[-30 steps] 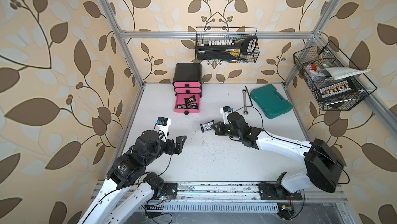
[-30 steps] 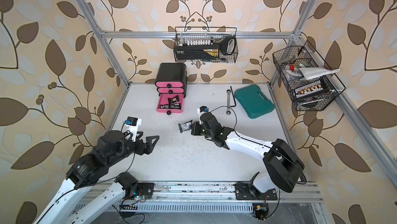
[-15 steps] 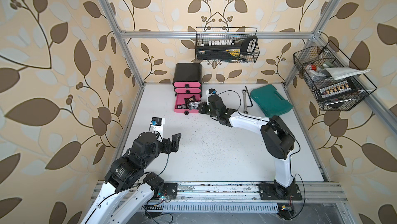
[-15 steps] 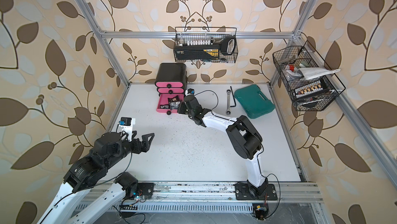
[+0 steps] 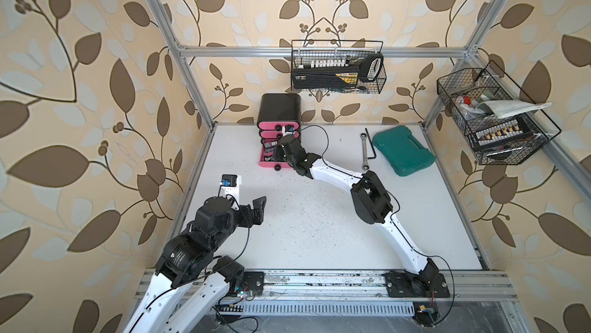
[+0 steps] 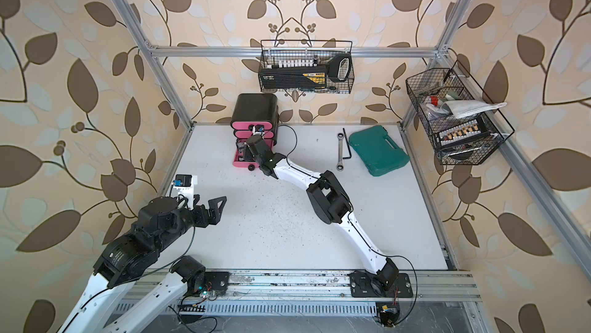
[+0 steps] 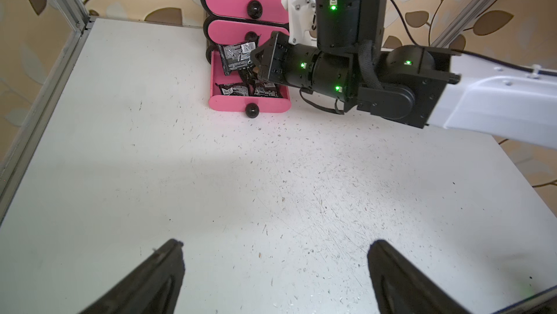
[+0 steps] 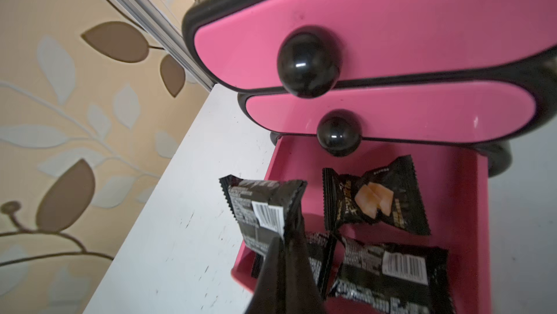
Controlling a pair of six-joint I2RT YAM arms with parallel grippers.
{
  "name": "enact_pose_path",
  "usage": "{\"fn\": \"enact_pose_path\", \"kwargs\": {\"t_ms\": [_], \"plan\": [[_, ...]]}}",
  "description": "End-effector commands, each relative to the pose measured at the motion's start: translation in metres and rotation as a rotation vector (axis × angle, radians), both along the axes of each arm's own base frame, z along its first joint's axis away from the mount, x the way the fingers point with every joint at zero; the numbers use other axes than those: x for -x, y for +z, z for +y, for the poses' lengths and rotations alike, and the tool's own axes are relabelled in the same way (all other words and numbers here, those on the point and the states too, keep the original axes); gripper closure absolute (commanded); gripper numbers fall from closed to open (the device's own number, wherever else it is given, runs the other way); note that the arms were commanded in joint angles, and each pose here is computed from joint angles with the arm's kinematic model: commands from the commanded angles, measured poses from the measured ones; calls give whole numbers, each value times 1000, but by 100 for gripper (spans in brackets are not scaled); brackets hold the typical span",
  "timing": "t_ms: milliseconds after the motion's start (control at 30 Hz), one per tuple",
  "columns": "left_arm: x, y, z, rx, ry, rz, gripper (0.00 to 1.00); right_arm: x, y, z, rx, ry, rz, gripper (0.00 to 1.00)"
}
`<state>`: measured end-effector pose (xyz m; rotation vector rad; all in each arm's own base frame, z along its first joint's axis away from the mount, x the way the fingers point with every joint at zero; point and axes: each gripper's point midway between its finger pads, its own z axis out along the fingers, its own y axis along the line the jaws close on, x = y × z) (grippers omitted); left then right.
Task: Place the cookies into the drawer by color
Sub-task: Place the cookie in the drawer.
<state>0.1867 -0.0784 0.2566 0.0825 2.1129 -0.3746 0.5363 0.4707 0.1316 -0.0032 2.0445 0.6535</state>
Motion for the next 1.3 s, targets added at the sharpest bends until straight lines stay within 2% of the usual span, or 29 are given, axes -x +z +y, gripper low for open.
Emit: {"fn": "enact_pose_path", "kwargs": {"t_ms": [0,167,300,467,600,700,967,1100,1167,1267], "plan": [[-1,5,6,13,38,-18,2,-11,-21,-2,82,-25,10,100],[-3,4,6,15,38,-9,2,-22,-30,2,68,-45,-8,100],[-4,3,5,19,36,-6,2,-28,-32,12,17,3,-19,100],[-5,3,6,24,42,-2,2,-29,-44,13,17,22,-1,100],[-6,3,5,30,44,-2,2,-27,-34,13,22,34,-15,73],[-7,1,5,29,43,7,2,-20,-13,12,20,63,-26,65],[-8,2,4,32,42,9,2,27,59,-10,-17,139,-82,60],[-8,1,4,33,39,11,2,58,81,-20,-73,190,-71,58],[-8,1,4,32,38,12,2,74,84,-28,-138,185,-33,58],[-8,1,3,34,36,13,2,92,81,-37,-327,152,59,58]]}}
